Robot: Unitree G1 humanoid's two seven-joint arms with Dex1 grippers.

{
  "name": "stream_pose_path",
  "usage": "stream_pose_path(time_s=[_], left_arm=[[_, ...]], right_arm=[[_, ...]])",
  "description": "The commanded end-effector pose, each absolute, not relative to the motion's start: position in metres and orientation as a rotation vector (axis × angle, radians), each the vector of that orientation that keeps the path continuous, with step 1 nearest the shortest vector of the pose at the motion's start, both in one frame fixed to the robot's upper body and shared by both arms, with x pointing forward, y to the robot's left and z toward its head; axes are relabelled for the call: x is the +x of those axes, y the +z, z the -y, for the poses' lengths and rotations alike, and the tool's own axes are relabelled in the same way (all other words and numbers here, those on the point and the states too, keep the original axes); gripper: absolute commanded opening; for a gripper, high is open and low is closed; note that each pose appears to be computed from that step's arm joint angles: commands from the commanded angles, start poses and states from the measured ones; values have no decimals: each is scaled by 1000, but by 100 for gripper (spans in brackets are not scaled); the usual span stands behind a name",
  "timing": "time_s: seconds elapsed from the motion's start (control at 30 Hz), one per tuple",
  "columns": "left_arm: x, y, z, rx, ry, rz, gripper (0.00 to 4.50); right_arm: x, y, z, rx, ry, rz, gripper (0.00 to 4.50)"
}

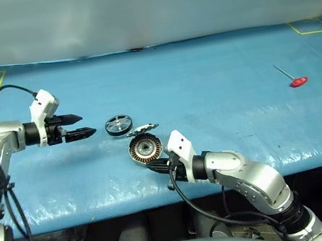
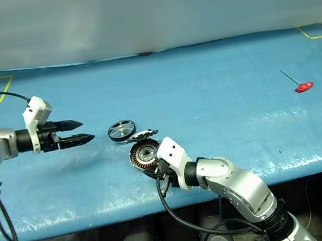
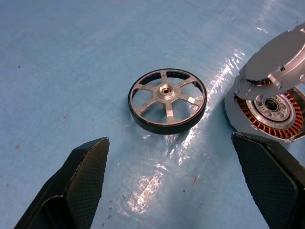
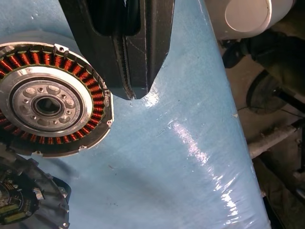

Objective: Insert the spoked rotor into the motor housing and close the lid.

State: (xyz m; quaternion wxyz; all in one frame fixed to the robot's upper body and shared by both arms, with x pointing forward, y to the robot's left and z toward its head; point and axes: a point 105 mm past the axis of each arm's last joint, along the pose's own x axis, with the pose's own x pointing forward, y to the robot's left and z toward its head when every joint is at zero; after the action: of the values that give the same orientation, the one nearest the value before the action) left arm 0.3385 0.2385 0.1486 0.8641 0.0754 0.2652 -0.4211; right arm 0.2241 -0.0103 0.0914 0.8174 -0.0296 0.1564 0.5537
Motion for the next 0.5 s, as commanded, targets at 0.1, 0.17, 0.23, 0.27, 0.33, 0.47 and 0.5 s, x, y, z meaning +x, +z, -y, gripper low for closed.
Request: stream_pose_path(time_s=[0.1, 0.17, 0.23, 0.27, 0.33, 0.47, 0.5], left_arm=[[351, 151, -230, 162, -936, -595, 450], [355, 151, -226, 158, -953, -610, 450], [359, 148, -223, 161, -964, -629, 450], [361, 147, -222, 163, -967, -637, 450], [364, 144, -219, 165, -973, -648, 450], [371, 140, -211, 164, -984, -664, 450], [372, 140, -210, 166, -990, -670, 450]], right_arm=[[230, 110, 10, -10, 1142, -186, 4], [233, 109, 12, -1, 1115, -166, 4], [235, 107, 16, 13, 1091, -153, 4], [235, 105, 18, 18, 1077, -146, 4], [236, 102, 22, 23, 1053, -132, 4], [237, 87, 33, 25, 983, -139, 4], [236, 83, 34, 15, 979, -144, 4]])
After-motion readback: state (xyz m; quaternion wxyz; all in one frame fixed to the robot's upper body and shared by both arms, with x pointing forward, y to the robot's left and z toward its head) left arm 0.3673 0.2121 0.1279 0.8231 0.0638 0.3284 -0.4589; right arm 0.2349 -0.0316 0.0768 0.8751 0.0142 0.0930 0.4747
